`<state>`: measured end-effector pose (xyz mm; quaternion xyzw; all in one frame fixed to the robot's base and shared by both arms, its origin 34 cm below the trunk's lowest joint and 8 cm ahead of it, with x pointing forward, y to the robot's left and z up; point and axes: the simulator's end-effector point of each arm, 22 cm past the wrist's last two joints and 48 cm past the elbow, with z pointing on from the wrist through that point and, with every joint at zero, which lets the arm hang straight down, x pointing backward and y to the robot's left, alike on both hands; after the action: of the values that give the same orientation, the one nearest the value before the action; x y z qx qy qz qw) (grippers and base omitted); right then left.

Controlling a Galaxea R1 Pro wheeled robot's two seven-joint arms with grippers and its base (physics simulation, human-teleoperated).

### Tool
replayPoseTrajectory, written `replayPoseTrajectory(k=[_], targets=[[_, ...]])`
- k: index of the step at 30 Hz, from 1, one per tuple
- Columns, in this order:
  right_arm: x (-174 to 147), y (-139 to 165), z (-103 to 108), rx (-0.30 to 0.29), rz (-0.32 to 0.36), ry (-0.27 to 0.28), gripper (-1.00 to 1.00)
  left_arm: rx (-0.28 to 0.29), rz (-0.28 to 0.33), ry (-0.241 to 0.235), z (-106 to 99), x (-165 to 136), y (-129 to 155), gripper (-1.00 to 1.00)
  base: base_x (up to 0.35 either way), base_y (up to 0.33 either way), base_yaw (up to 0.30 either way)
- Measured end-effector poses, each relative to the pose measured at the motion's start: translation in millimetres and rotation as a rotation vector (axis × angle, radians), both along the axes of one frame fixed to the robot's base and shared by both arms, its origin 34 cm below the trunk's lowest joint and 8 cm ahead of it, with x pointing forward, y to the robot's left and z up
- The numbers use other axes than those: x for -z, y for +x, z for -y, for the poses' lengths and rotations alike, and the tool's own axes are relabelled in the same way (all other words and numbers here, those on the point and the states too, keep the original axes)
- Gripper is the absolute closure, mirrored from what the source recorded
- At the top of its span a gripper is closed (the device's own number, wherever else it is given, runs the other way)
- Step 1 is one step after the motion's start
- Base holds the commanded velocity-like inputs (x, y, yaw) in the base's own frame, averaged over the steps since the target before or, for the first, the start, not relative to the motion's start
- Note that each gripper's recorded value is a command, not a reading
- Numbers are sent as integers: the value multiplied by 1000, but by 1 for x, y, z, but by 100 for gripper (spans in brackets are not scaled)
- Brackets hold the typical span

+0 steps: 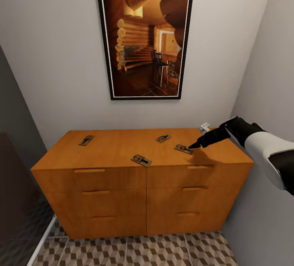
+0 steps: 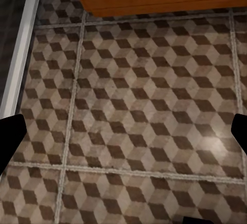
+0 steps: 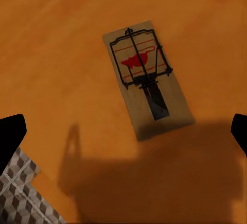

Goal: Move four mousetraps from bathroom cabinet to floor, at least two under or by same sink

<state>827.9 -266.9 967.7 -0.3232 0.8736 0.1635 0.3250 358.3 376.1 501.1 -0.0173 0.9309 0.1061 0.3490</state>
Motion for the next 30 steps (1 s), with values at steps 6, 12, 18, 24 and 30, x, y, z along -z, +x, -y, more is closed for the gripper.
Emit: replayPoseTrajectory(k=[6, 12, 18, 24, 30], targets=[[1, -1, 7, 7, 0, -1, -100, 0, 0, 0, 0, 0, 0, -100, 0, 0, 0], [8, -3, 12, 2, 3, -1, -100, 0, 1, 0, 0, 0, 0, -100, 0, 0, 0], [9, -4, 13, 1, 3, -1, -100, 0, 1, 0, 0, 0, 0, -100, 0, 0, 0], [11, -4, 13, 2, 1, -1, -100, 0, 1, 0, 0, 0, 0, -100, 0, 63, 0], [11, -4, 13, 1, 0, 0, -100, 0, 1, 0, 0, 0, 0, -100, 0, 55, 0]])
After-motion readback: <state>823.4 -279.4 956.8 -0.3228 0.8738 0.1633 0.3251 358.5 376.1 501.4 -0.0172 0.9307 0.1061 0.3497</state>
